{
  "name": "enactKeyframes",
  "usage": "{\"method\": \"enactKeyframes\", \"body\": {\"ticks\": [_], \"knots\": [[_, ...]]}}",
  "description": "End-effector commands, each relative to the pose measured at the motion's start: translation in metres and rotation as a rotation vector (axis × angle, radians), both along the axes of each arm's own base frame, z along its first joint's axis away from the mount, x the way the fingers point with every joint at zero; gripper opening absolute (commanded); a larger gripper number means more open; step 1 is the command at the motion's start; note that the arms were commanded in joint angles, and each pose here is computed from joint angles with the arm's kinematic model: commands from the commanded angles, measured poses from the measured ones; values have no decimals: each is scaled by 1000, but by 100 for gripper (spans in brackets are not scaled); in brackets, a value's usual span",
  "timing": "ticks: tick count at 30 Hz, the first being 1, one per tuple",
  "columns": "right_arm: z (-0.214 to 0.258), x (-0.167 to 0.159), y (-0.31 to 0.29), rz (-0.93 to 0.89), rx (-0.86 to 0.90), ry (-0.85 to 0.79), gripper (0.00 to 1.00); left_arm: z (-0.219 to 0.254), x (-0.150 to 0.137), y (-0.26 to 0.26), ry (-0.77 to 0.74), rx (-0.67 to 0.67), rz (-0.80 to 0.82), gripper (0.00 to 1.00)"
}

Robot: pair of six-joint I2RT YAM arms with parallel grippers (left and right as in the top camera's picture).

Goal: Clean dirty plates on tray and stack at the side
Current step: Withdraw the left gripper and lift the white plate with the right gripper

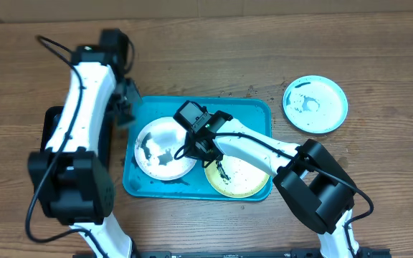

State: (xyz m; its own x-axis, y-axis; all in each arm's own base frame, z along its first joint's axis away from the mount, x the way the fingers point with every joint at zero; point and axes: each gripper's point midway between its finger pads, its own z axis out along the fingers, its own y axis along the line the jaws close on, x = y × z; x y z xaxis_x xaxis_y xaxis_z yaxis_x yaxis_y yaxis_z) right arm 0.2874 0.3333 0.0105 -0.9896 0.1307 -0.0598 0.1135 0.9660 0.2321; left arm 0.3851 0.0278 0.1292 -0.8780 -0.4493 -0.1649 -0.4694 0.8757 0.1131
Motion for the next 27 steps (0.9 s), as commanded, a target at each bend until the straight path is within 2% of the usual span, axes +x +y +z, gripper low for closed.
{"method": "enactKeyframes", "body": {"ticks": [1, 4, 7, 10, 15, 16, 21, 27], "knots": [[11, 6, 2, 29, 0, -38, 4, 43, 11, -17, -151, -207, 1, 4], [13, 9, 6, 26, 19, -49, 4, 47, 6, -39, -141, -338, -113, 4], [15, 9, 7, 44, 22, -57, 4, 36, -3, -35, -91, -304, -159, 4], [34, 20, 10, 143, 19, -135, 4, 32, -7, -2, -76, -197, -35, 4], [101, 49, -5, 196, -71, -352, 4, 32, -13, 54, -105, -191, 193, 4], [133, 59, -12, 226, -123, -455, 4, 32, -20, 76, -105, -189, 255, 4], [203, 77, -29, 328, -313, -704, 4, 27, -39, 114, -87, -184, 358, 4], [255, 69, -39, 435, -623, -884, 4, 10, -48, 137, -91, -182, 423, 4]]}}
